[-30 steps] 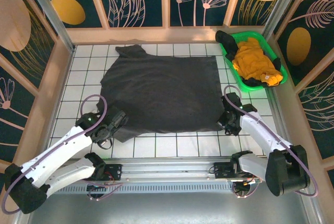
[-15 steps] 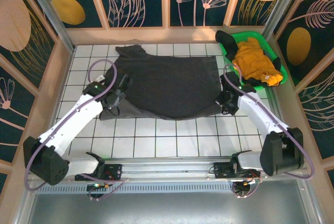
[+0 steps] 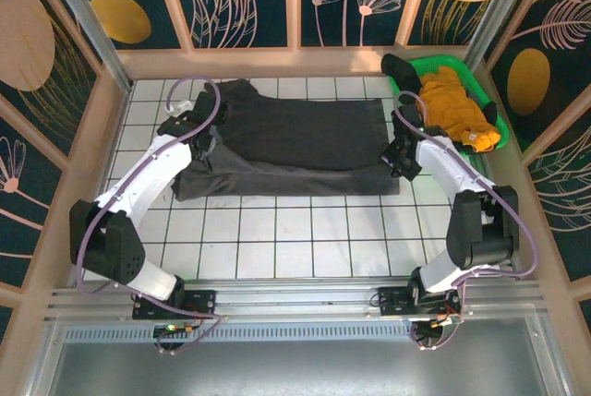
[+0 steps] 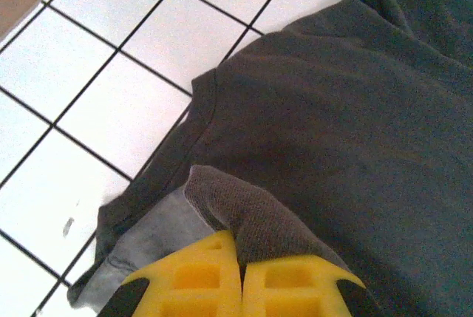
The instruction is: Fold and stack the t-shirts
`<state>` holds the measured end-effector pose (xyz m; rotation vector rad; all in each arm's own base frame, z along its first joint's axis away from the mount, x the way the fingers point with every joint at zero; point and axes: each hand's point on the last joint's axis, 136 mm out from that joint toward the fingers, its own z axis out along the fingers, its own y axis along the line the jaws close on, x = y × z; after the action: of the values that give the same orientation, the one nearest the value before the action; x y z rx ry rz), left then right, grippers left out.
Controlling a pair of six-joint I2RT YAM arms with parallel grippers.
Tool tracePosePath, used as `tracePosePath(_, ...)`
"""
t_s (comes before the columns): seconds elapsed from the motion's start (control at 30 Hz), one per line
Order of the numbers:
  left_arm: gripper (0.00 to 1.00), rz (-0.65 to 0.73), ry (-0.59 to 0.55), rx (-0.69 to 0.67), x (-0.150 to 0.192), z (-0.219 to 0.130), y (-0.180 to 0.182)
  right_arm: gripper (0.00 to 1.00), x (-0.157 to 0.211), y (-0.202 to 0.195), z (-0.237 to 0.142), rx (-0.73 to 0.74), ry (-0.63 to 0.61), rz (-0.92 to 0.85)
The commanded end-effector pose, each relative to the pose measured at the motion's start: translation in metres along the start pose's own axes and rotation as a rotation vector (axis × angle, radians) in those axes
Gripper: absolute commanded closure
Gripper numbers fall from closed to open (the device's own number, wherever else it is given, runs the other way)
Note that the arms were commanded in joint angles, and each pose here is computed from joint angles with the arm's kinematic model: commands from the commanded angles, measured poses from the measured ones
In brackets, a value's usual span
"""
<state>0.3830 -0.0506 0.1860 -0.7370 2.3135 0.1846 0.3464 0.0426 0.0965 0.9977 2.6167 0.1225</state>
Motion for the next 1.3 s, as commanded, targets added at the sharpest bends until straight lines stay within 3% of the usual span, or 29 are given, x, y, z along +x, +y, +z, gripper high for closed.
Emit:
tracePosePath(0.0,1.0,0.046,-0.059,-0.017,-0.02,0.008,-0.007,1.0,-0.012,0.016,0.005,-0.036,-0.005,-0.021)
tracePosePath(0.33,1.0,0.142,-0.06,-0.027,-0.023,0.051,-0.027,1.0,-0.024,0.029,0.034,0.007,0.013,-0.054)
tracePosePath(0.37,1.0,0.154,-0.05,-0.037,-0.024,0.059,-0.028,0.97,-0.025,0.03,0.037,0.009,0.019,-0.058)
tracePosePath(0.4,0.96,0.163,-0.039,-0.037,-0.026,0.065,-0.029,0.86,-0.026,0.032,0.039,0.009,0.023,-0.064)
tracePosePath(0.43,0.83,0.169,-0.025,-0.037,-0.028,0.07,-0.031,0.74,-0.028,0.033,0.039,0.007,0.021,-0.071)
tracePosePath(0.5,0.31,0.179,-0.017,-0.044,-0.035,0.074,-0.03,0.57,-0.033,0.036,0.033,-0.004,0.003,-0.086)
tracePosePath(0.53,0.21,0.183,-0.021,-0.055,-0.038,0.073,-0.028,0.52,-0.035,0.038,0.027,-0.01,-0.009,-0.094)
tracePosePath(0.57,0.19,0.186,-0.02,-0.059,-0.04,0.07,-0.025,0.48,-0.037,0.038,0.022,-0.014,-0.023,-0.102)
tracePosePath(0.7,0.23,0.15,0.039,-0.062,-0.021,0.052,-0.004,0.39,-0.03,0.027,0.002,-0.013,-0.053,-0.136)
tracePosePath(0.8,0.31,0.09,0.126,-0.044,0.013,0.038,0.022,0.38,-0.012,0.013,-0.005,-0.027,-0.048,-0.168)
tracePosePath(0.9,0.43,0.02,0.237,-0.019,0.053,0.041,0.046,0.44,0.009,0.001,-0.004,-0.064,-0.026,-0.19)
tracePosePath(1.07,0.64,-0.09,0.359,0.051,0.086,0.063,0.054,0.7,0.035,-0.002,0.013,-0.128,0.046,-0.225)
tracePosePath(1.27,0.69,-0.091,0.406,-0.034,0.095,0.098,0.065,0.73,0.039,-0.005,0.04,-0.071,0.093,-0.241)
